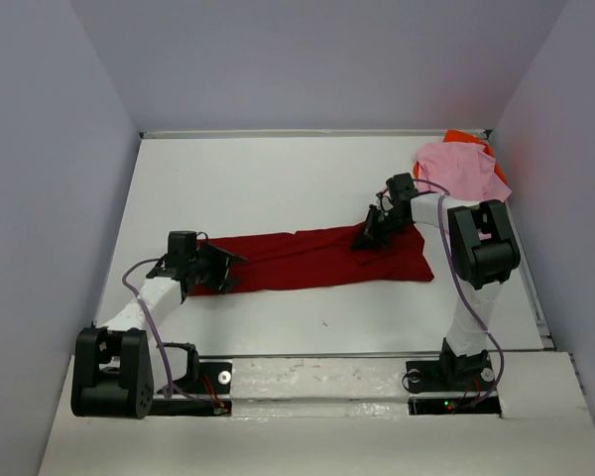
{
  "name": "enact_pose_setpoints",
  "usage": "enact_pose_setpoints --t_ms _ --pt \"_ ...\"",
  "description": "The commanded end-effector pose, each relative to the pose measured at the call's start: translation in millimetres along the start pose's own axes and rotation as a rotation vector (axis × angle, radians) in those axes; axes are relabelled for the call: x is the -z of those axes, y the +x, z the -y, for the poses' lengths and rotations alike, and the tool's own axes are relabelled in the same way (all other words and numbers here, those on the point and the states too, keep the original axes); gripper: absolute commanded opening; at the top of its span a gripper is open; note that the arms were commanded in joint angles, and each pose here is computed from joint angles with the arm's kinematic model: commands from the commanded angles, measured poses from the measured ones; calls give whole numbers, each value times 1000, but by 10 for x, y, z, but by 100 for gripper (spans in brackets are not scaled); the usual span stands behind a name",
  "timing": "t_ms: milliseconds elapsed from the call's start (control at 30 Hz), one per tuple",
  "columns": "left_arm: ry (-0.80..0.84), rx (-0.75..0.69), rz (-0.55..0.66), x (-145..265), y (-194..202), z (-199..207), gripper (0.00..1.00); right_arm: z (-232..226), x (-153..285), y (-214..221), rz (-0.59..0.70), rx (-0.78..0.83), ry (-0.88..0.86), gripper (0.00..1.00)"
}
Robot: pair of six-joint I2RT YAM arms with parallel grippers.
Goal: Fold and stack the t-shirts
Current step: Fold the other side of the tshirt into a rectangle
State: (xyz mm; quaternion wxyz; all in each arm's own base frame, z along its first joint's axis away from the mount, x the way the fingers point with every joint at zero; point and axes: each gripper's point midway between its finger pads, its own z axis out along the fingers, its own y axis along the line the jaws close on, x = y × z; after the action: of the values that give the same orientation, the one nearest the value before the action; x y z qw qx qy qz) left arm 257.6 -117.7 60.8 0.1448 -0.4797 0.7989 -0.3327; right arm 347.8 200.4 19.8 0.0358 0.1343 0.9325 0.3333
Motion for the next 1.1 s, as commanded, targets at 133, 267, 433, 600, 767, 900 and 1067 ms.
enact_pose_setpoints --t_ms 133,267,433,600,767,900,1067 --pt "0 107 78 -90 -136 -25 62 176 -128 44 -2 19 58 0" --pt "-5 112 88 -155 -199 38 62 175 -114 58 -2 21 58 0" --pt "14 114 96 -264 -285 151 61 191 -115 82 -6 20 59 0" --pt "27 102 108 -305 -341 246 61 191 -113 93 -9 19 57 0" --pt "52 78 119 -260 -376 394 61 200 -127 89 -12 18 59 0" --pt "58 67 138 -222 -418 480 61 208 -147 90 -18 16 58 0" --pt "18 77 124 -311 -411 345 60 195 -147 74 -17 20 55 0"
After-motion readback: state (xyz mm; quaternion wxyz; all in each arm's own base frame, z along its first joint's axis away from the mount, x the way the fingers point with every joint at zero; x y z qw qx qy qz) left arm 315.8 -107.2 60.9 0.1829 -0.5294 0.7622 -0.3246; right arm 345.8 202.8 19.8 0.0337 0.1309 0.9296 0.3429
